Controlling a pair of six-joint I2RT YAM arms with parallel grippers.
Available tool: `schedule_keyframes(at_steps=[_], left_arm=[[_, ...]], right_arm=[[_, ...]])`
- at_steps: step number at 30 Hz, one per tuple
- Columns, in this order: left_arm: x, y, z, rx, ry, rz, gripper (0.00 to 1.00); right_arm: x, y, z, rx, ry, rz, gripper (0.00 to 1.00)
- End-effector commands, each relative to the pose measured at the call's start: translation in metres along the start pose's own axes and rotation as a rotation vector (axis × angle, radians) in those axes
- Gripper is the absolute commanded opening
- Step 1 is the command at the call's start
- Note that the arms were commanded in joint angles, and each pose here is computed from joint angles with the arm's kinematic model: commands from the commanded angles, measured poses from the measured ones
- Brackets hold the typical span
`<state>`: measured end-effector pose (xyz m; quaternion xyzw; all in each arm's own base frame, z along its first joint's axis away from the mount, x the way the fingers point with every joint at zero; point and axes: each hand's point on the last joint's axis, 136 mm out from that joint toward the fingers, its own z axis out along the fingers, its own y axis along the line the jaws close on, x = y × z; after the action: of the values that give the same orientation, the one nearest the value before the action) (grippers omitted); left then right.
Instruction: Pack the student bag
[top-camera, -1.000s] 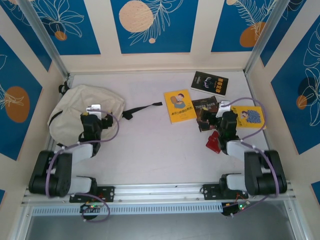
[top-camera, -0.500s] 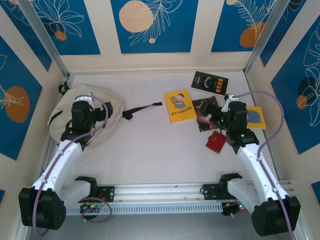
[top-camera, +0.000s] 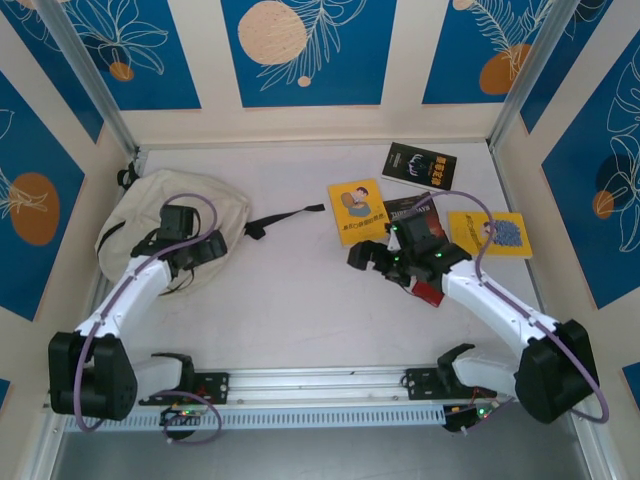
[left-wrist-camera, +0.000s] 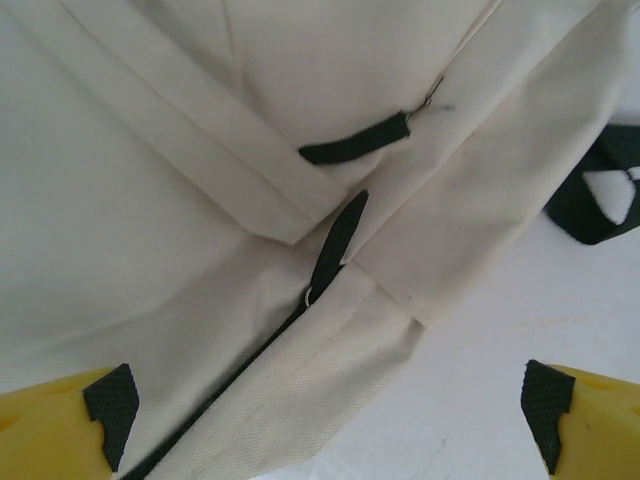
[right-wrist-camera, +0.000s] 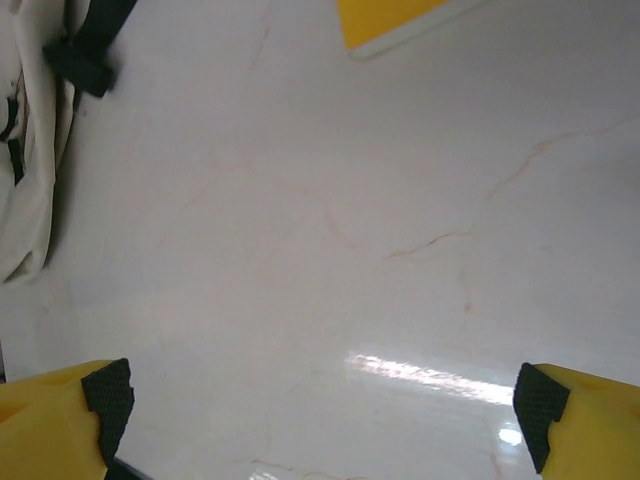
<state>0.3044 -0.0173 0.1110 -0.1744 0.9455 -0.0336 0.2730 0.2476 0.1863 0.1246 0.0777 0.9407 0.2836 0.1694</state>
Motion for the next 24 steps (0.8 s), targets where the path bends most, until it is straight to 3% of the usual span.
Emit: schedule_keyframes(at_steps=[1, 10, 14, 24], left_arm=[[0.021, 0.006, 0.011, -0.01, 0.097, -0.032, 1.0], [0.05, 0.01, 0.034, -0.022, 0.206, -0.036, 1.0], [0.061, -0.001, 0.046, 0.035, 0.261, -0.044, 1.0], [0.083, -0.084, 0.06, 0.235, 0.33, 0.046, 1.0]], right_arm=[[0.001, 0.027, 0.007, -0.057, 0.022, 0.016, 1.0], [0.007, 0.047, 0.035, -0.051, 0.081, -0.013, 1.0], [0.002, 0.046, 0.039, -0.029, 0.073, -0.014, 1.0], [-0.002, 0.03, 0.044, 0.049, 0.049, 0.029, 1.0]])
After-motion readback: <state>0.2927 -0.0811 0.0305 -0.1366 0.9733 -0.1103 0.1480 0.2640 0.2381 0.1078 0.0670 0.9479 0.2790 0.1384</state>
